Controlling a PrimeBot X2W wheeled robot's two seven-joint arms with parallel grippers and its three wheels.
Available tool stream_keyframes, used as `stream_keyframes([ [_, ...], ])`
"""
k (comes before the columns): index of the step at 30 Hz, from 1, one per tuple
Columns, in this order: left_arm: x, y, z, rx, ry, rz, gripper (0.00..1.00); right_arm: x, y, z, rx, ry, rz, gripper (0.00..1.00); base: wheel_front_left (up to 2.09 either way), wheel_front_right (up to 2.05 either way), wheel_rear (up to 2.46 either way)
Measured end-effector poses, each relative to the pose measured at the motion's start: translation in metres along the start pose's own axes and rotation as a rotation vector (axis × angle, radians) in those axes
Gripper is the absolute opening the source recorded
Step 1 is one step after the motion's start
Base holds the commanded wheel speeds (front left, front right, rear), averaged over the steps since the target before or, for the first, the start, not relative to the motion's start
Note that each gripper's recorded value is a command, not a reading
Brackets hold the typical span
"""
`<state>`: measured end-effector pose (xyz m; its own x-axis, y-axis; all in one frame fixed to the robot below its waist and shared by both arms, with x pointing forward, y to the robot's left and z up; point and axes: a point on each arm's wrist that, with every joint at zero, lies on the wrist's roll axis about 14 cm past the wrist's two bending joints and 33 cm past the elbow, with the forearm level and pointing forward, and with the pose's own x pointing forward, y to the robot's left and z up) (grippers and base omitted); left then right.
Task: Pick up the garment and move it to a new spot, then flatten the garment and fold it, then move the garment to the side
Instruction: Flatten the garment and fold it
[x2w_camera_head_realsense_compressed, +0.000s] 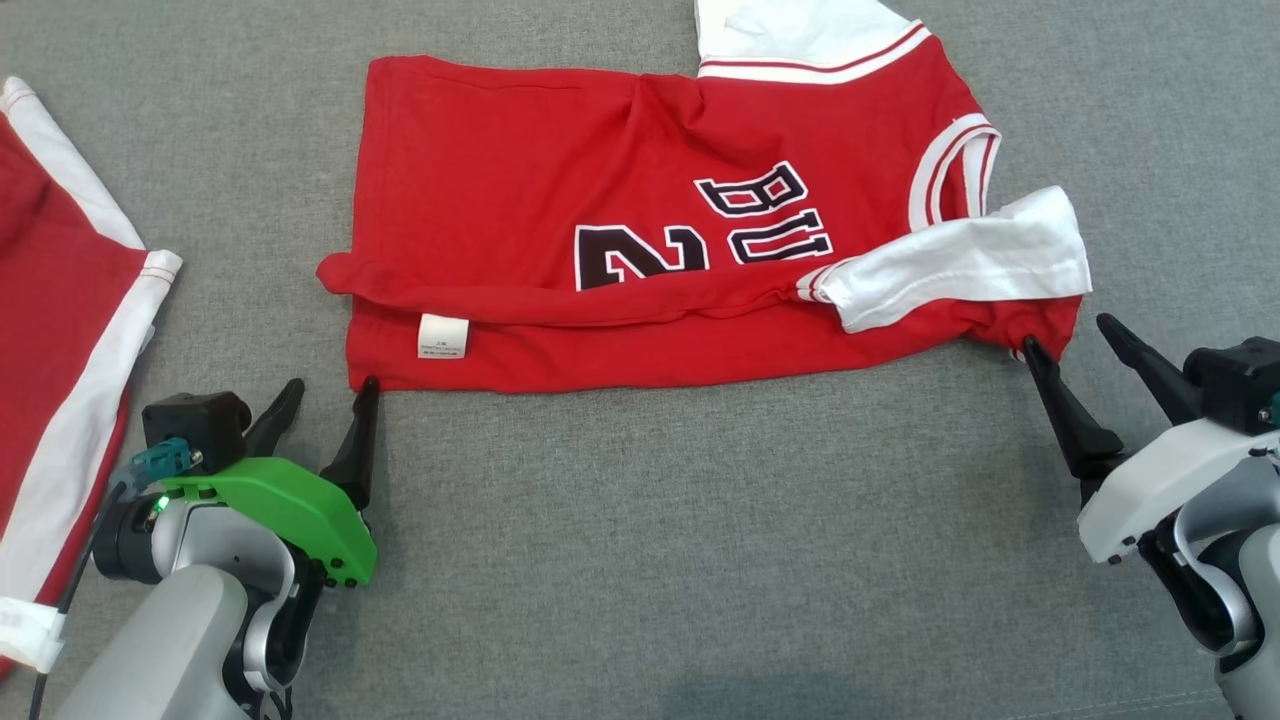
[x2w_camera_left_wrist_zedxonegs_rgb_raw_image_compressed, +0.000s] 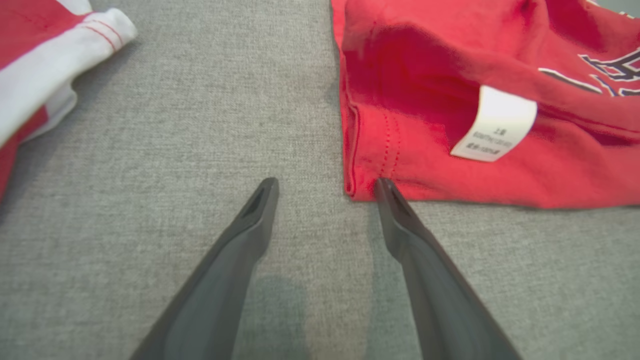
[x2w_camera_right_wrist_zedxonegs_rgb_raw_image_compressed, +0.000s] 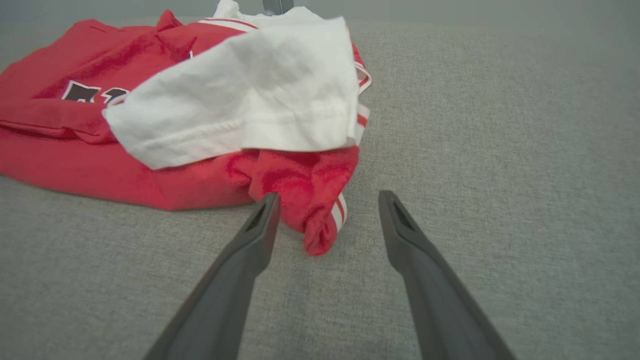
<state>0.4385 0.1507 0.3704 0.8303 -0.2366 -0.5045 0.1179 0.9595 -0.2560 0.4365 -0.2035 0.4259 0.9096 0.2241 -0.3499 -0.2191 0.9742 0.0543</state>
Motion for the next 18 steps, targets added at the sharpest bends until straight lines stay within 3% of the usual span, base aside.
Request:
stream_keyframes([
  [18, 0.017, -0.004, -0.004, 0.009, 0.077, -0.034, 1.0, 0.03, 0.004, -0.019, 0.024, 0.178, 0.053, 1.0, 0.0, 0.0, 0.0],
])
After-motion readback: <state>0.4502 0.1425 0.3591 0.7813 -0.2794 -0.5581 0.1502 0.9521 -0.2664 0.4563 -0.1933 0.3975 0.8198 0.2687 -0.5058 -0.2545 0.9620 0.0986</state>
